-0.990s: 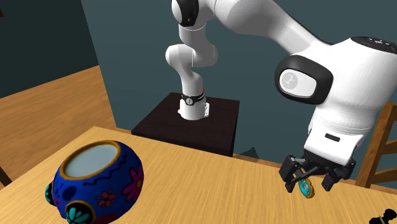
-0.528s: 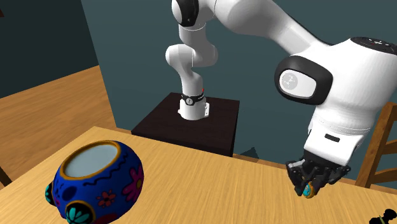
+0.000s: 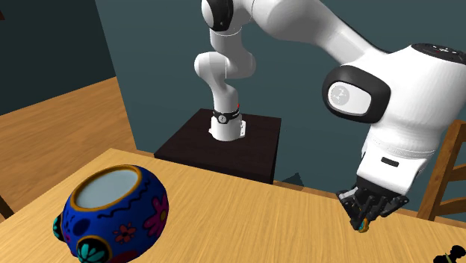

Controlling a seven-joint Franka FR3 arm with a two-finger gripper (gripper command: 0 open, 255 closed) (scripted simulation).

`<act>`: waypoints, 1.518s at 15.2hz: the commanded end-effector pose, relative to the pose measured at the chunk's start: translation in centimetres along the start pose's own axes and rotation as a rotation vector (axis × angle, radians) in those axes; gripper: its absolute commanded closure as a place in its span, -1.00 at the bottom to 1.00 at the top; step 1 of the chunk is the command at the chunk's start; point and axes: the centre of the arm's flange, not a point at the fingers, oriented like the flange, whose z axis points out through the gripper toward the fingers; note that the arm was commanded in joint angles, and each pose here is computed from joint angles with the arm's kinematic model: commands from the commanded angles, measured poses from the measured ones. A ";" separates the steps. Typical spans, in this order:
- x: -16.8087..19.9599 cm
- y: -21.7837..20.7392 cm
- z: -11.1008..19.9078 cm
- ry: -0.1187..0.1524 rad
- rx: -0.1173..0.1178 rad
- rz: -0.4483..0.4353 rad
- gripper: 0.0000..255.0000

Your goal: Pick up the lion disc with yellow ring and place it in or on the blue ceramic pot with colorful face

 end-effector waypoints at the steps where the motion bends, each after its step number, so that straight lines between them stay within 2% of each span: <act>1: 0.0 0.0 -0.5 0.000 0.000 0.000 1.00; 23: -0.1 0.0 -12.1 0.000 0.000 0.000 1.00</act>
